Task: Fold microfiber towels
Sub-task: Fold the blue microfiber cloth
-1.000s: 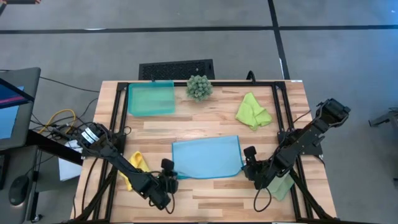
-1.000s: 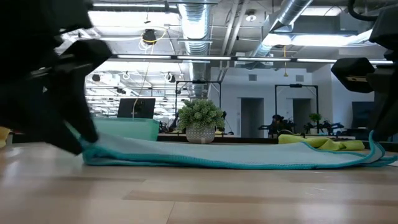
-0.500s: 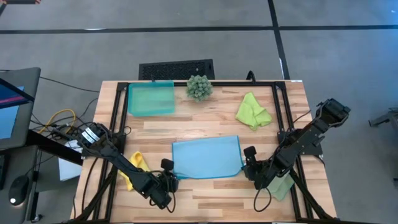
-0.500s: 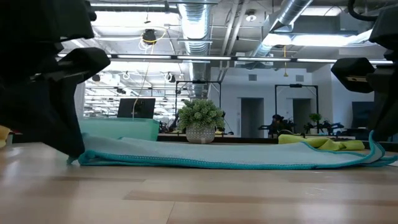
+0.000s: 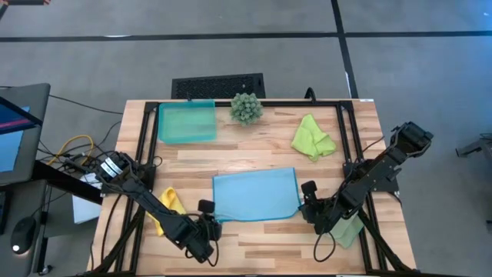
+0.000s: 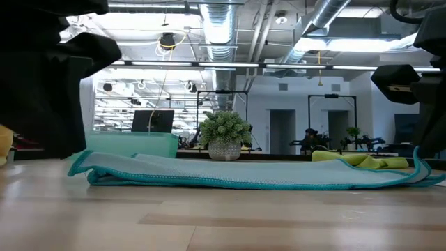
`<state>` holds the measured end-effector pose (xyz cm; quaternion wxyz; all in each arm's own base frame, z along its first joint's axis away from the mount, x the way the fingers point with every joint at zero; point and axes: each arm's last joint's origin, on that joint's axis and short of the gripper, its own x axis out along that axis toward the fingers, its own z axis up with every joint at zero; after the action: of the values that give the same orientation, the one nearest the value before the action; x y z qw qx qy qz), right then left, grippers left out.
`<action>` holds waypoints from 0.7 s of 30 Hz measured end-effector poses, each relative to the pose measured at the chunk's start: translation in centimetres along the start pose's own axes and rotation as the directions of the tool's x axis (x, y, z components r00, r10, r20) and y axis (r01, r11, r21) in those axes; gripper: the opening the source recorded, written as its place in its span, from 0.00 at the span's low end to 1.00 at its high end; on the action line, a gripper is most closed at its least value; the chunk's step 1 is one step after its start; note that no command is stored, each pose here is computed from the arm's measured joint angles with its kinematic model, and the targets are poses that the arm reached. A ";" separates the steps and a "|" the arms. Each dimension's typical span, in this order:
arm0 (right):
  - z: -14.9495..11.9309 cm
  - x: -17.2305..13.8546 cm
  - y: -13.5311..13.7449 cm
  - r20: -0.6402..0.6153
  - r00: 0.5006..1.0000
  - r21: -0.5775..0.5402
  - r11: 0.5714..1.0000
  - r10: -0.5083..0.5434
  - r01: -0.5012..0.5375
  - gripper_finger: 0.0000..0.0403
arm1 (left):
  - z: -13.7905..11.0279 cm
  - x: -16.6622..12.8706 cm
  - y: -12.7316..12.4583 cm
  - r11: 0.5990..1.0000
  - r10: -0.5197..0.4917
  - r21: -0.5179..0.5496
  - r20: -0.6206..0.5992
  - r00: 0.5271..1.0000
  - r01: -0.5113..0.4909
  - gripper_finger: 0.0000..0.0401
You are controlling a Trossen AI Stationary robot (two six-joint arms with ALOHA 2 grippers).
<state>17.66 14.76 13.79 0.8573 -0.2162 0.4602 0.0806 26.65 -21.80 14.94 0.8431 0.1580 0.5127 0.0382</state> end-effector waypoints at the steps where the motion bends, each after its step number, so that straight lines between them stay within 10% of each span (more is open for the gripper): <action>1: 0.0 0.0 0.0 0.000 1.000 0.000 1.000 0.000 0.000 0.08 | 0.0 0.0 0.0 1.000 0.000 -0.022 0.001 1.000 0.000 0.20; 10: 0.0 0.0 0.0 0.000 1.000 0.000 1.000 0.000 0.000 0.08 | -0.1 0.6 0.3 0.998 0.040 -0.054 -0.013 0.999 -0.041 0.43; 21: 0.0 0.0 0.0 0.003 1.000 0.001 1.000 -0.001 0.001 0.08 | -0.6 2.5 0.1 0.996 0.091 0.005 -0.057 0.994 -0.091 0.32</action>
<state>17.69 14.78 13.80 0.8582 -0.2157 0.4588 0.0803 27.29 -21.01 12.59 0.8252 0.1809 0.5289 0.0806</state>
